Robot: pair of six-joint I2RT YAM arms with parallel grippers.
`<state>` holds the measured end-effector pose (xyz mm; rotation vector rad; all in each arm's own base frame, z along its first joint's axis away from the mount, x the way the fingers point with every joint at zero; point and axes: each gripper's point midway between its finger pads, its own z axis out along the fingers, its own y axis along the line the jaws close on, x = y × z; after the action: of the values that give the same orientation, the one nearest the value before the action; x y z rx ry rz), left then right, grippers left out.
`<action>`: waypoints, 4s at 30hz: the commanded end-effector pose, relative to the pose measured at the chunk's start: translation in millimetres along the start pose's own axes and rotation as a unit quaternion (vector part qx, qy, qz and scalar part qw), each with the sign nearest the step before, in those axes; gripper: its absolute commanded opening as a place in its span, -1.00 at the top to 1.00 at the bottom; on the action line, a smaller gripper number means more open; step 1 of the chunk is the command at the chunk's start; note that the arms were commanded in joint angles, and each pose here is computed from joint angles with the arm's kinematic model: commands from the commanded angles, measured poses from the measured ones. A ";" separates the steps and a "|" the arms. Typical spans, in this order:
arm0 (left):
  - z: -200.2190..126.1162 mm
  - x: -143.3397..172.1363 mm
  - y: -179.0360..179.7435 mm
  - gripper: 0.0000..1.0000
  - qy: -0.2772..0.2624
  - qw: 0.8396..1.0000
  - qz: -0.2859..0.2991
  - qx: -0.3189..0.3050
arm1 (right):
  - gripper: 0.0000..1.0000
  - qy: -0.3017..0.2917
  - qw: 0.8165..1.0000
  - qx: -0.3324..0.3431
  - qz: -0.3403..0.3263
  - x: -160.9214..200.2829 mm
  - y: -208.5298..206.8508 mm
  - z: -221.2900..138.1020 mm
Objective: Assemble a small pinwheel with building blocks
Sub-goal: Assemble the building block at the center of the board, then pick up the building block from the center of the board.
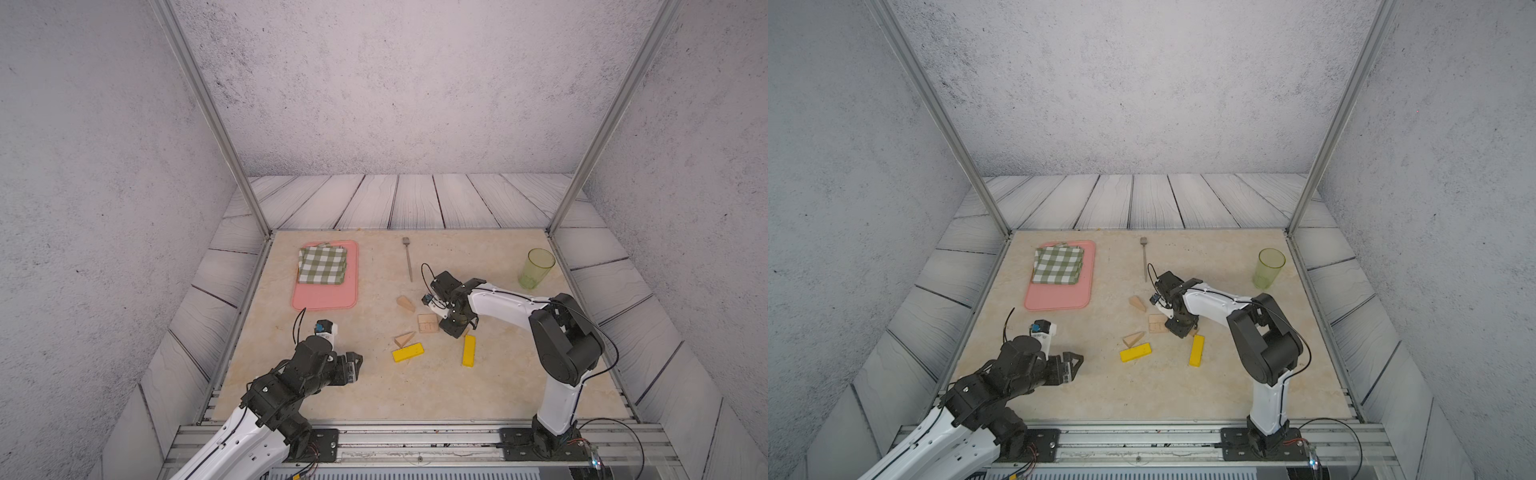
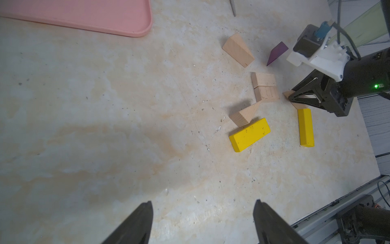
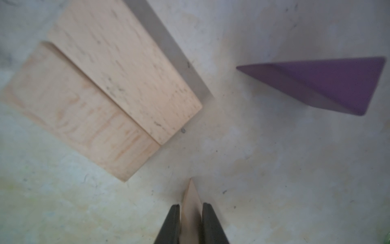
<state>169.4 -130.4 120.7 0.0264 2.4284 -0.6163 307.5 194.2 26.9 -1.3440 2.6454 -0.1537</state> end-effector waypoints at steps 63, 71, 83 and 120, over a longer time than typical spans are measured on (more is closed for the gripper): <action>-0.7 0.3 3.8 -0.63 -0.008 1.000 -0.006 -0.003 | -0.13 -0.100 0.994 -0.040 0.030 -22.2 12.6 -77.7; -8.6 -8.1 7.4 -0.65 -0.028 0.999 -0.019 -0.016 | -0.22 -0.134 0.989 -0.062 -0.003 -23.7 39.7 -105.1; -16.6 -9.3 12.7 -0.69 -0.029 0.997 -0.059 -0.033 | -0.23 -0.109 0.986 -0.093 -0.087 -47.4 114.2 -62.2; -17.7 -3.4 18.2 -0.70 -0.033 0.997 -0.066 -0.033 | -0.12 -0.037 0.973 -0.121 -0.195 -34.3 142.7 -4.4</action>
<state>162.8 -108.0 124.9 -0.1595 2.4143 -0.5857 226.8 311.2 20.9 -1.8332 2.3540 0.1517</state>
